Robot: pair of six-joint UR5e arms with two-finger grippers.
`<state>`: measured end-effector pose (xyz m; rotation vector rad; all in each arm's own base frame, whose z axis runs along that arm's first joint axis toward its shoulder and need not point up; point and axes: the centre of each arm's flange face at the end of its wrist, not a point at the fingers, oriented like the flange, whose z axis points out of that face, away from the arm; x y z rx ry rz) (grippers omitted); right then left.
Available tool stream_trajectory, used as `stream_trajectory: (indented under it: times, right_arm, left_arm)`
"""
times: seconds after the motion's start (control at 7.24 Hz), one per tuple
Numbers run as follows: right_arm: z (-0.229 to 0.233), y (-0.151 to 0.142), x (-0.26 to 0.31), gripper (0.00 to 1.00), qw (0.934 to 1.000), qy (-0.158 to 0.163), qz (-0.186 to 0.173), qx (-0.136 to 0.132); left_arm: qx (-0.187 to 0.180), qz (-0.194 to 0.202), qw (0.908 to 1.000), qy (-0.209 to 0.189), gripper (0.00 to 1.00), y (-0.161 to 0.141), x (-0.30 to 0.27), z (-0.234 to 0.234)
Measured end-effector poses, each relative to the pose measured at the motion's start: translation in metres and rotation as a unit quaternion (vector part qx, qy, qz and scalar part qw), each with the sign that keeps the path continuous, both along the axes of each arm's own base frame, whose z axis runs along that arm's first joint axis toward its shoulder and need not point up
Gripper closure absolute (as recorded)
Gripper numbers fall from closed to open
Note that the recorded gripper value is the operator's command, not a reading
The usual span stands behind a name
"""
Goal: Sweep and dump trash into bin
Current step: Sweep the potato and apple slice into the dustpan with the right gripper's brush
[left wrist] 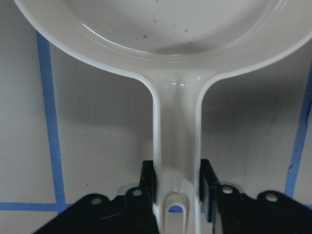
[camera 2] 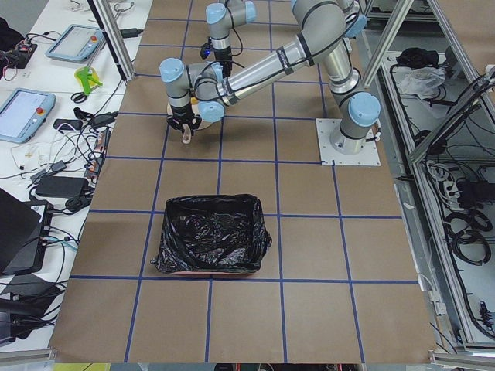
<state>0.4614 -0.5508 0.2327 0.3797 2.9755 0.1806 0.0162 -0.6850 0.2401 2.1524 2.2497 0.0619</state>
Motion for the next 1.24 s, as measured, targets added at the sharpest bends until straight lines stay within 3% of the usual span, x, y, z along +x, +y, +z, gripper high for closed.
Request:
stream_trajectory:
  times: [0.55, 1.24]
  right_arm:
    - [0.000, 0.004, 0.072, 1.00, 0.9992, -0.037, -0.015, -0.007]
    - [0.026, 0.032, 0.110, 1.00, 0.9969, -0.066, -0.044, -0.001]
  left_arm:
    - [0.000, 0.001, 1.0000, 0.001, 0.91, 0.000, 0.000, 0.000]
    - [0.000, 0.000, 1.0000, 0.002, 0.91, 0.000, 0.000, -0.001]
